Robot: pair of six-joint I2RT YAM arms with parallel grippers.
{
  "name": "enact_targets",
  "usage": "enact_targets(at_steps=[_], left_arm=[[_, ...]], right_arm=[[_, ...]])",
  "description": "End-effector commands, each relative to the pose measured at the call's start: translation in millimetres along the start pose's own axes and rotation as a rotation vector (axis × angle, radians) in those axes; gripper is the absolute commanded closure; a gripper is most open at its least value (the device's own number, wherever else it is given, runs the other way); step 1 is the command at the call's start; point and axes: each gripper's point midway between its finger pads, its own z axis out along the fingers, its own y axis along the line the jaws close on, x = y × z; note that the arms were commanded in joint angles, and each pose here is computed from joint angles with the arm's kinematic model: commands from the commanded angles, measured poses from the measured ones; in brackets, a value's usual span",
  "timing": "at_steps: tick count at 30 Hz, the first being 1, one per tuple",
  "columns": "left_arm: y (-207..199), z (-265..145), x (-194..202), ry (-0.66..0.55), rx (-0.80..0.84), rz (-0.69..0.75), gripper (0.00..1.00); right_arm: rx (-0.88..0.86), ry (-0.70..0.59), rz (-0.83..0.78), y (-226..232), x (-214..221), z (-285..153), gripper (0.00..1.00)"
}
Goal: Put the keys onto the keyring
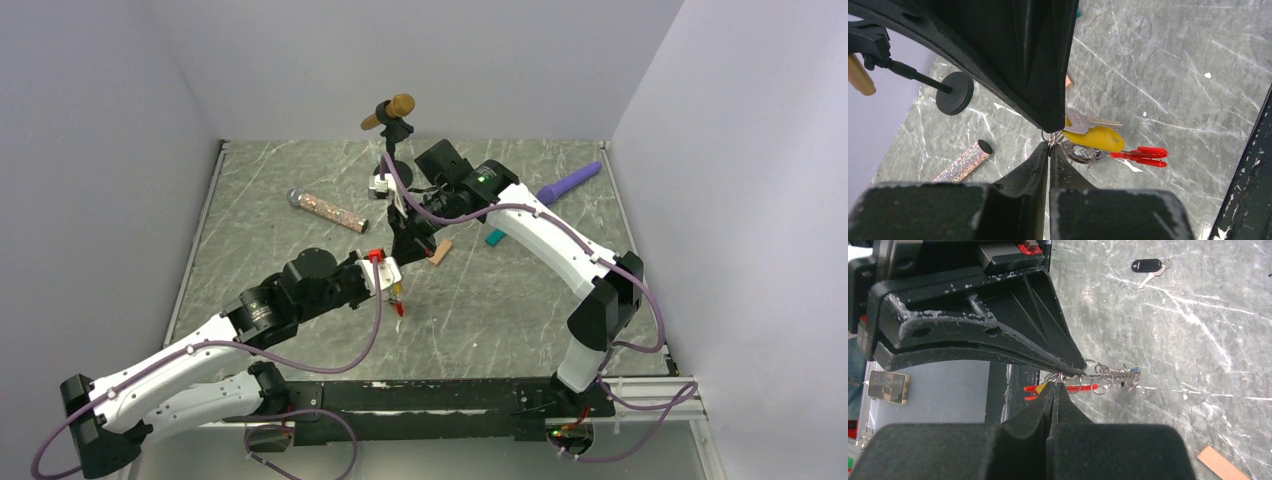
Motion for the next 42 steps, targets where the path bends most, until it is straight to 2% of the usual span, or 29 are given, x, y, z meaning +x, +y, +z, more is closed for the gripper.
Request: enact_targets(at_steps=[1,3,11,15,19,23,30,42], left_arm=[[15,-11,-29,-0.119,-0.075,-0.015,0.87],[15,-14,-28,-0.140,-0.084,-0.029,0.78],[11,-23,-24,-0.199,-0.100,-0.075,0.55],[11,-32,-20,-0.270,-0.132,-0.091,0.45],[10,-38,-18,-0.387,-0.160,-0.120,0.49],[7,-34,-12,-0.487,-0.171,-0.177,0.58],[-3,-25,-24,-0.605,-0.095,-0.241,0.66],[-13,-20,-32,-0.623,-0.014,-0.247,0.79]], right_arm=[[-0.028,-0.054,-0.034,8,-14,0,1.00],[-0.024,-0.060,-0.038,9,-14,-3,1.00],[-0.028,-0.075,-0.049,13,-15,-9,1.00],[-0.036,-0.080,-0.064,17,-15,-11,1.00],[-0.049,-0.087,-0.077,22,-16,-14,1.00],[-0.060,-0.093,-0.090,26,-17,-16,1.00],[-0.073,-0.098,-0.099,29,-17,-17,1.00],[-0.079,-0.105,-0.098,30,-17,-19,1.00]])
